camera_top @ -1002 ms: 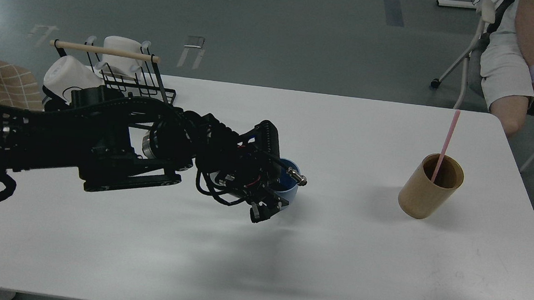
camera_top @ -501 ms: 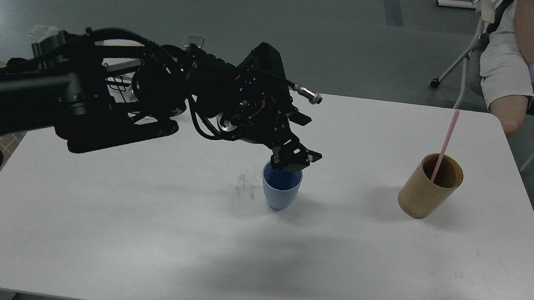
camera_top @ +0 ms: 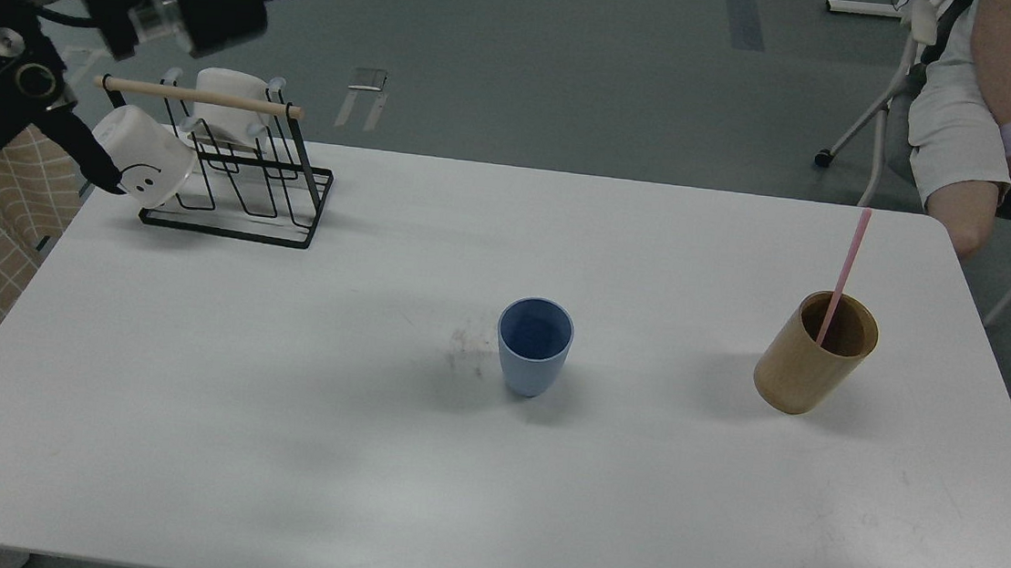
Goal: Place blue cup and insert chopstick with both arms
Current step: 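Open the left gripper and lift it back toward the rack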
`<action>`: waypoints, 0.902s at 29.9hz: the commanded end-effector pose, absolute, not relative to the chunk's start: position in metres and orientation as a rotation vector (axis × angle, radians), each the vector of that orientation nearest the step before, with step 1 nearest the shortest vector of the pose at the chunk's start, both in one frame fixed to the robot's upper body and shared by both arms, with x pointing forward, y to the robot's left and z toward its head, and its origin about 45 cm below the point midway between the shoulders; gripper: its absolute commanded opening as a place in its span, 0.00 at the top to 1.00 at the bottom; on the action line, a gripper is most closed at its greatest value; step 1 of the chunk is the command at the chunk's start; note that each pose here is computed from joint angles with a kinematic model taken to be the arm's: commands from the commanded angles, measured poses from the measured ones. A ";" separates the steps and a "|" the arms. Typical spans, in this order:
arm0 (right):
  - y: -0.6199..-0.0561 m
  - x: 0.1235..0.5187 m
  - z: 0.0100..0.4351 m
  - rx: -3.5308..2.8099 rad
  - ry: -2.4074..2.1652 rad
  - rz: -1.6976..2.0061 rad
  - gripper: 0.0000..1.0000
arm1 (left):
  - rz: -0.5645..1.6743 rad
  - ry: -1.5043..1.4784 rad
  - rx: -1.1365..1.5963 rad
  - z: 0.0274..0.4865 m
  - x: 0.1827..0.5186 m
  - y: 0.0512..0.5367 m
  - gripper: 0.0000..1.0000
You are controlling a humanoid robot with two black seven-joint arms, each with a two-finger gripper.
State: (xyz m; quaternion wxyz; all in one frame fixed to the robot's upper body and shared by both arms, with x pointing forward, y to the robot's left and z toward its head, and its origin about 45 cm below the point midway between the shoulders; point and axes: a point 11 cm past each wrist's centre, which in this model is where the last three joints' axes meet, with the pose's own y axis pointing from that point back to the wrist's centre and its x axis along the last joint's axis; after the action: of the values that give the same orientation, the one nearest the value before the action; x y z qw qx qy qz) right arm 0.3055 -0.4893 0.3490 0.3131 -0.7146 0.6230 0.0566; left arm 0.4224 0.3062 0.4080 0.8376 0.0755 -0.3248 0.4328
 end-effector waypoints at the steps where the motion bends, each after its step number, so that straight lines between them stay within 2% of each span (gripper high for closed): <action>1: -0.493 0.305 0.358 -1.919 1.668 0.113 0.00 | 1.084 -0.418 -0.171 0.400 0.418 0.334 0.05; 3: -0.495 0.307 0.371 -2.027 1.755 0.032 0.00 | 1.175 -0.242 -0.426 0.398 0.414 0.357 0.04; 5: -0.490 0.313 0.383 -2.169 1.851 -0.073 0.00 | 1.219 -0.149 -0.566 0.392 0.407 0.375 0.04; 9: -0.480 0.323 0.400 -2.338 1.945 -0.245 0.00 | 1.265 -0.018 -0.720 0.380 0.405 0.385 0.04; 13: -0.474 0.327 0.404 -2.502 2.078 -0.430 0.00 | 1.294 0.079 -0.724 0.363 0.406 0.390 0.04; 17: -0.468 0.333 0.413 -2.746 2.242 -0.801 0.00 | 1.350 0.158 -0.717 0.330 0.407 0.397 0.04; 22: -0.451 0.339 0.425 -2.803 2.225 -1.037 0.00 | 1.388 0.205 -0.704 0.309 0.406 0.402 0.04; 27: -0.449 0.346 0.414 -2.961 2.304 -1.405 0.00 | 1.363 0.233 -0.693 0.298 0.405 0.391 0.04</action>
State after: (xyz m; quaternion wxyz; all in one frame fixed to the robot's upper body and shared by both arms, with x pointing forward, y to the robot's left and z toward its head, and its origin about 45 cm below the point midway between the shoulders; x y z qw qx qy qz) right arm 0.3412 -0.4536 0.4209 -0.3598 -0.6930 0.5516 -0.2933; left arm 0.4054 0.3962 0.3020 0.7095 -0.3164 0.1011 0.6215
